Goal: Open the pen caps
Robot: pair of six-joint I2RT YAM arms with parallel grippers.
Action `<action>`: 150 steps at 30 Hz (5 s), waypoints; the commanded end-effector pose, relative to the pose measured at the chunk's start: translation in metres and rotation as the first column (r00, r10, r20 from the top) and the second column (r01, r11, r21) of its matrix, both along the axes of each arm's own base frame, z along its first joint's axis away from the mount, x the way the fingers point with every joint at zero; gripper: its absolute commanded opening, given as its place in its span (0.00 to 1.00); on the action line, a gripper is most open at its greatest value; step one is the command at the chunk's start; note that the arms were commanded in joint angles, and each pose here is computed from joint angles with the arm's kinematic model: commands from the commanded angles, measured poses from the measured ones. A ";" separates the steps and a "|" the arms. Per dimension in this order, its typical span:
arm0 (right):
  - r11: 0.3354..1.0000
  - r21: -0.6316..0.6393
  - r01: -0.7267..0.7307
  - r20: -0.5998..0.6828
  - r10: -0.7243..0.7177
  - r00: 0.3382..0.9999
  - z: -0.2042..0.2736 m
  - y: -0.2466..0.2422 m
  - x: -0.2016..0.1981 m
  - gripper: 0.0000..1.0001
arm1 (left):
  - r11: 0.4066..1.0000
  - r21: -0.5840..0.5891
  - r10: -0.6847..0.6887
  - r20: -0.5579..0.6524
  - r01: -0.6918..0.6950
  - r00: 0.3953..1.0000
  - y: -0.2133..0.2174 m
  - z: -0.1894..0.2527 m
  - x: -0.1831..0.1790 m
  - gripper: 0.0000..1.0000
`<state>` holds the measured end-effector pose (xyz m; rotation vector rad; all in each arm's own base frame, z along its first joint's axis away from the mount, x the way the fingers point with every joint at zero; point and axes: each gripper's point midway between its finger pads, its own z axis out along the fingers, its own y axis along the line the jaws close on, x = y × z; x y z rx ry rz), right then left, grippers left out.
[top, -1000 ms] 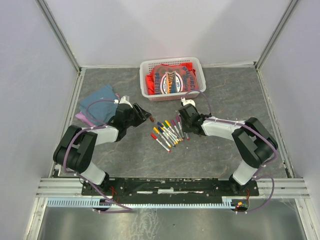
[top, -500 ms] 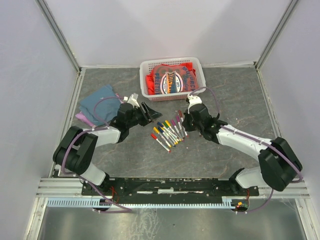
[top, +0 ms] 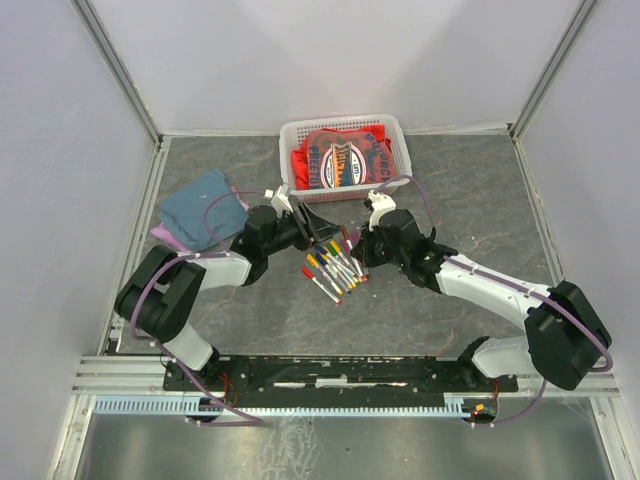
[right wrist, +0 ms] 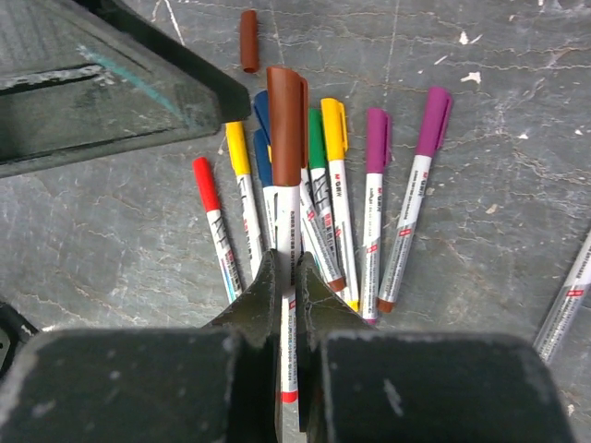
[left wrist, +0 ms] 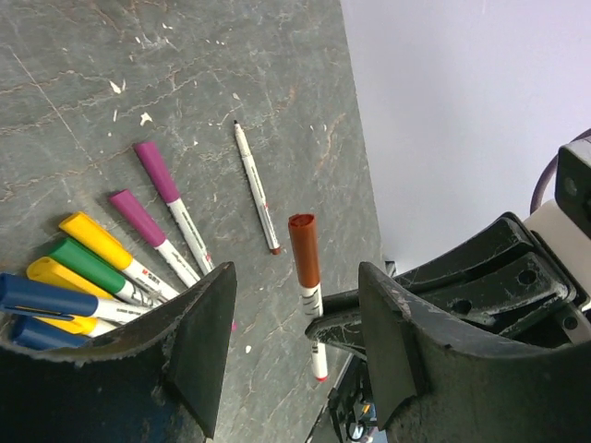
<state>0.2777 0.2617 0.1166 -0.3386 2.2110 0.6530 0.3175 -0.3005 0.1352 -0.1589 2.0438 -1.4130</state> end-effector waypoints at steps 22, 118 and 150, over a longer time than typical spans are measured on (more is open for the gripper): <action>0.993 0.066 -0.094 0.047 0.091 0.995 0.016 0.039 -0.006 0.01 | 0.995 -0.087 -0.050 0.037 0.053 0.998 -0.021 0.021 0.004 0.47; 0.999 0.003 0.041 0.071 -0.041 0.997 0.006 -0.010 -0.005 0.01 | 0.949 -0.062 0.310 -0.020 -0.310 0.951 0.051 -0.002 0.075 0.03; 0.847 -0.412 0.336 0.049 -0.348 0.936 -0.063 -0.081 0.054 0.18 | 0.863 0.333 0.441 -0.130 -0.380 0.888 0.099 -0.112 0.042 0.19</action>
